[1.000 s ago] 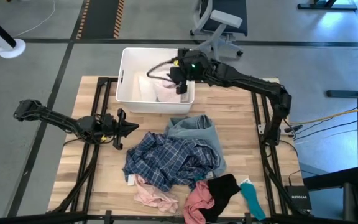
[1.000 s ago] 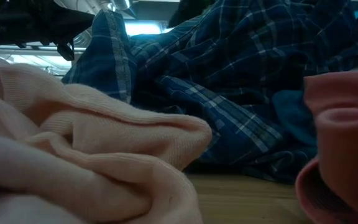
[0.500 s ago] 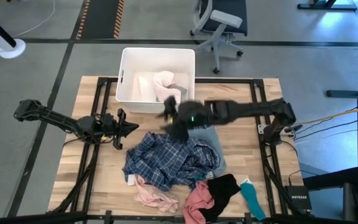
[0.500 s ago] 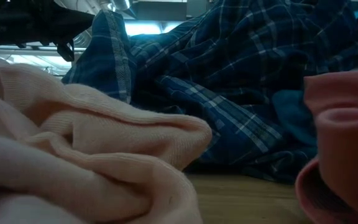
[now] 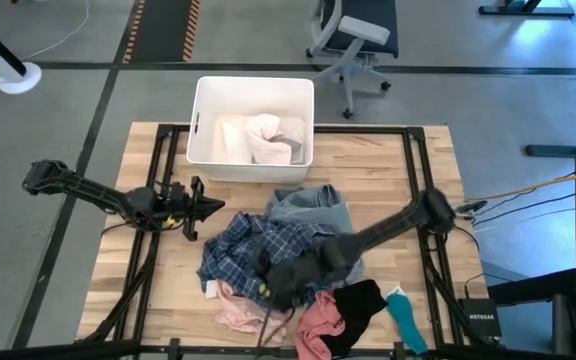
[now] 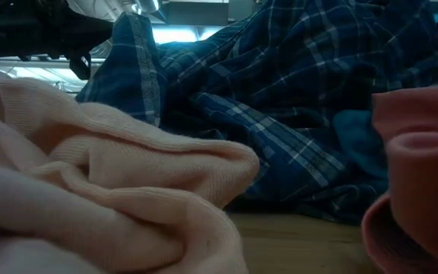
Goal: Sort clothes
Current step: Put the light pink underwear into the white bin
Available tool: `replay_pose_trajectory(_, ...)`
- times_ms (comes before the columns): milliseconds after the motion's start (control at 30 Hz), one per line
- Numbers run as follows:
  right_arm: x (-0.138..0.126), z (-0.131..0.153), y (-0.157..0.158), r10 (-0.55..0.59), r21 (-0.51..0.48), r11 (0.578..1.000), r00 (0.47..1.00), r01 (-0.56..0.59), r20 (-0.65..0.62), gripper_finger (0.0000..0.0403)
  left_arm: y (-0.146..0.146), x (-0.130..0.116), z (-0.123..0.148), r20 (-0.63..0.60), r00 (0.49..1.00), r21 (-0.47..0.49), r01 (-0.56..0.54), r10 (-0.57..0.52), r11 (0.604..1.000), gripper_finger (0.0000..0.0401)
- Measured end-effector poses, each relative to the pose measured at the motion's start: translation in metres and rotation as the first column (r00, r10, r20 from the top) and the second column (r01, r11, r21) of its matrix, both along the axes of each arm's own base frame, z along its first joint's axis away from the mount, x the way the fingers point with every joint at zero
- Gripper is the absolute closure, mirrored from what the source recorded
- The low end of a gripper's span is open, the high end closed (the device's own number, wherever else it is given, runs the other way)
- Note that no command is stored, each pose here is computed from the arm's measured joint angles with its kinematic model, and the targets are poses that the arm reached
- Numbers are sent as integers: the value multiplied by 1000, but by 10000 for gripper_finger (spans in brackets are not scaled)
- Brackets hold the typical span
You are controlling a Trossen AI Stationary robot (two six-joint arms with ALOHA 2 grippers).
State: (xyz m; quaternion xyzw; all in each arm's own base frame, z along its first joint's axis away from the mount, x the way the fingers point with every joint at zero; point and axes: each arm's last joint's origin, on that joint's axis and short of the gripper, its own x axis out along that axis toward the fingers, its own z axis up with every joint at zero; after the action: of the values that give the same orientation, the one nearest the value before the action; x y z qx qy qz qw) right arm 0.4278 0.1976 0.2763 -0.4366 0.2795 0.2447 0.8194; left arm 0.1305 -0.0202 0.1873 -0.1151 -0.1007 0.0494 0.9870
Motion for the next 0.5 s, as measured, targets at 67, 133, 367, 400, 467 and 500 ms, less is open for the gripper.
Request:
replay_pose_trajectory(67,3,-16,13,25,1,1000,1000,-25,-9,162,0,0,0,1,1000,3,-1,1,1000,401)
replay_pose_trajectory(133,6,-33,23,43,-9,999,998,-44,-37,162,0,0,0,1,1000,4,-1,1,1000,401)
replay_pose_trajectory(367,17,-88,39,62,10,998,991,-61,-120,162,0,0,0,2,1000,3,-1,1,1000,401)
replay_pose_trajectory(400,17,-92,41,44,29,999,991,-41,-124,162,0,0,0,2,1000,1,-1,1,1000,401)
replay_pose_trajectory(467,21,-100,42,-2,73,997,991,12,-134,162,0,0,0,2,1000,1,-1,1,1000,401)
replay_pose_trajectory(500,21,-103,43,-25,95,995,989,39,-143,162,0,0,0,2,1000,0,-1,1,1000,401)
